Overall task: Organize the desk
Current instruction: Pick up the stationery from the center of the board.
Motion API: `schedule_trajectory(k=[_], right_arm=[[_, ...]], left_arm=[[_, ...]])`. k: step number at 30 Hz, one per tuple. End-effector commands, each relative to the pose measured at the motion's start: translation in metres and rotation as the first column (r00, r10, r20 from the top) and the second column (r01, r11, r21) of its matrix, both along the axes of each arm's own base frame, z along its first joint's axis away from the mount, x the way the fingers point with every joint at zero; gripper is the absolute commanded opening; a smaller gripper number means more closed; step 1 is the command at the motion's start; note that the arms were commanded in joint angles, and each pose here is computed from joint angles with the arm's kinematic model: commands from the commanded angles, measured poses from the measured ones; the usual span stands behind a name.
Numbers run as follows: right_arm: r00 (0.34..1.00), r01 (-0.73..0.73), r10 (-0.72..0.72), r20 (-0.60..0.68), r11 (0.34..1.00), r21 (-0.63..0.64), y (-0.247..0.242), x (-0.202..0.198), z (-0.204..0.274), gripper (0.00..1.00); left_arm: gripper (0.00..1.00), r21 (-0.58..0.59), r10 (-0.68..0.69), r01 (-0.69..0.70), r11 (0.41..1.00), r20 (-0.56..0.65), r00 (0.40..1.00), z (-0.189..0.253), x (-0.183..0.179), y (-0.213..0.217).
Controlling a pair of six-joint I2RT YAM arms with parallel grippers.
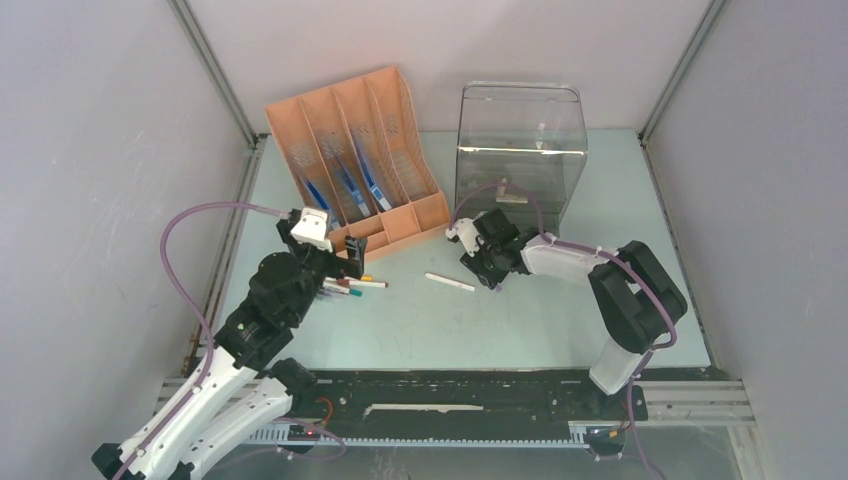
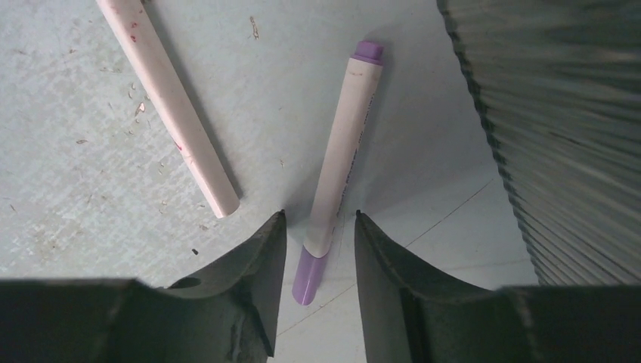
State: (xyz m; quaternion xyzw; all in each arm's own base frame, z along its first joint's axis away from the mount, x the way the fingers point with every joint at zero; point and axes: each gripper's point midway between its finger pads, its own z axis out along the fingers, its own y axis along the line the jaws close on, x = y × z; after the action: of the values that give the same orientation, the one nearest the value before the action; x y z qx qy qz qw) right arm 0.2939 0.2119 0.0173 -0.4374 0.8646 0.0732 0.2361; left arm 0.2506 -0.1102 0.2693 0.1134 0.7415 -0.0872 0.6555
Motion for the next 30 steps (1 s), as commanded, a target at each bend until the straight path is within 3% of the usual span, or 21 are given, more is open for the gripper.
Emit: schedule_trajectory(k=[1, 12, 17, 30], right_arm=[[0.999, 0.004, -0.004, 0.034, 1.000, 0.016, 0.009, 0.009, 0.008, 0.44], [0.999, -0.034, 0.034, 0.006, 0.999, -0.032, 0.010, 0.002, -0.002, 0.18], [0.998, -0.047, 0.049, 0.043, 0.998, -0.044, 0.014, 0.003, 0.005, 0.01], [0.975, -0.194, 0.184, 0.127, 0.978, 0.076, 0.026, -0.008, 0.065, 0.00]], left_arm=[[1.00, 0.000, 0.000, 0.000, 1.000, 0.034, 0.999, 0.010, 0.003, 0.000], [1.00, 0.000, -0.015, 0.015, 1.000, 0.032, 0.999, 0.010, 0.002, -0.002], [1.00, -0.001, -0.017, 0.018, 1.000, 0.032, 0.999, 0.010, 0.002, -0.002], [1.00, 0.001, -0.022, 0.022, 1.000, 0.029, 0.999, 0.009, 0.002, -0.003]])
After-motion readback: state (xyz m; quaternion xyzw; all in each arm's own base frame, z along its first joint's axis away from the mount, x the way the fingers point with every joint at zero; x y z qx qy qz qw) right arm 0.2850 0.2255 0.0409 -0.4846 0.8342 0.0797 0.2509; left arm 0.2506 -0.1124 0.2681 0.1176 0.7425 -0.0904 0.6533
